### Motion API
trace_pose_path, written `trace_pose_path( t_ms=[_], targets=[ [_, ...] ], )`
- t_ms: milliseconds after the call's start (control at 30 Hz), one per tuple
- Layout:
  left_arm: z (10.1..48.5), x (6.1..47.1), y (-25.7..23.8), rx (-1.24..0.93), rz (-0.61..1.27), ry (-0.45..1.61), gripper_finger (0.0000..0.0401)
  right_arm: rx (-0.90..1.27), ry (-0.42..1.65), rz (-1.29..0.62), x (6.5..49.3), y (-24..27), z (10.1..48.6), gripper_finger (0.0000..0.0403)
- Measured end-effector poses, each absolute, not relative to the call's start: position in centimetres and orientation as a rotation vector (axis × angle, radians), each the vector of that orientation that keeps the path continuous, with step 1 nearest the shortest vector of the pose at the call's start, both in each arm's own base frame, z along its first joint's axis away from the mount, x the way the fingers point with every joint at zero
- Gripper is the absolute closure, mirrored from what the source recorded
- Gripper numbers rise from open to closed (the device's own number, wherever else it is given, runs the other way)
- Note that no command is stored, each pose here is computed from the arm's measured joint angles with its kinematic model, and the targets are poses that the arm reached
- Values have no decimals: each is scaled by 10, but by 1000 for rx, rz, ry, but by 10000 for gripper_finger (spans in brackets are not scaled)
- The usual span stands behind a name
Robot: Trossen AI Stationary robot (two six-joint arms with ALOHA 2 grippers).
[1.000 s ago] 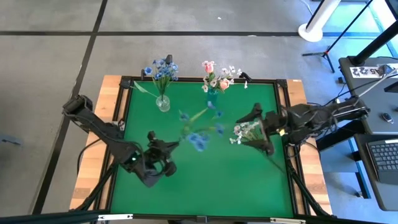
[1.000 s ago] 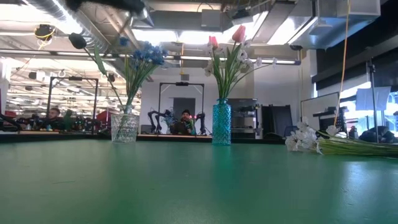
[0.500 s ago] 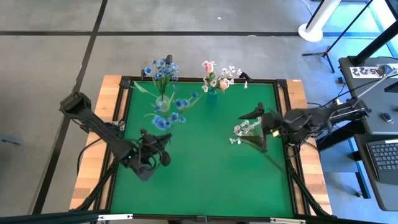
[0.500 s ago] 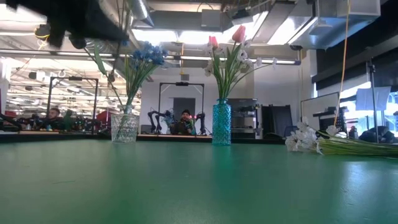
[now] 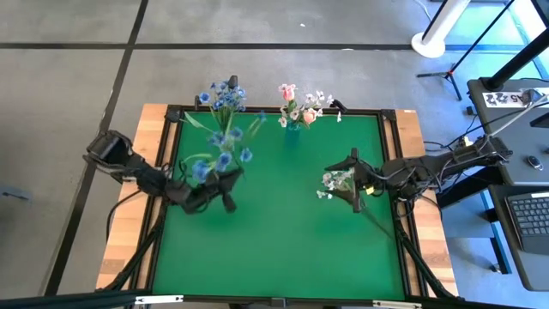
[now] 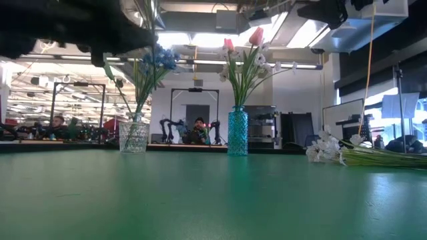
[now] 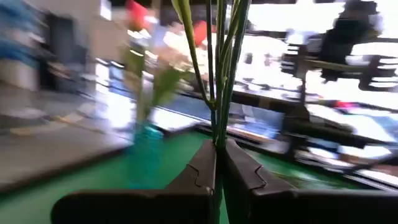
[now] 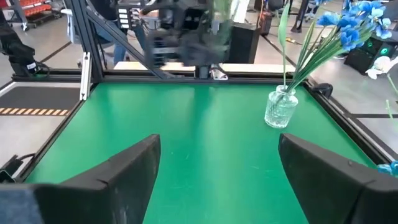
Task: Sort flowers into vase by color
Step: Put the blue flowers into the transparent vase
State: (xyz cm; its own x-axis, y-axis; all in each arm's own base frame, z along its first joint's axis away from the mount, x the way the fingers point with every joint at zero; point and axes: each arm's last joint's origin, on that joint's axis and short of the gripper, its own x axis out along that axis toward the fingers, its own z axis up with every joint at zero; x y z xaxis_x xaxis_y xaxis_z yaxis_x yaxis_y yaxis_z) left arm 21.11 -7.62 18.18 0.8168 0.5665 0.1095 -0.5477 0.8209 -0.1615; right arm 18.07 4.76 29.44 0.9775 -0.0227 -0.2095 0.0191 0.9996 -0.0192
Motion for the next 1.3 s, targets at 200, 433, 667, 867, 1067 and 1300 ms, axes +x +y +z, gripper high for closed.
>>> trace_pose_path(
  t_ms=[200, 433, 667, 867, 1067, 1300],
  targets=[
    [182, 219, -29, -1, 876, -122, 399, -22, 215, -20, 181, 48, 294, 84],
    [182, 219, 7, 89, 1094, -65, 399, -49, 228, -7, 181, 48, 292, 84],
    [176, 198, 11, 95, 1129, -82, 399, -56, 236, 3, 182, 49, 291, 84],
    [165, 178, 19, 68, 1152, -83, 399, -60, 249, 3, 182, 49, 290, 84],
    [166, 174, 35, 68, 1179, -110, 399, -62, 259, 2, 186, 50, 288, 84],
    [165, 173, 55, 36, 1156, -149, 399, -82, 284, 3, 194, 52, 281, 84]
  ],
)
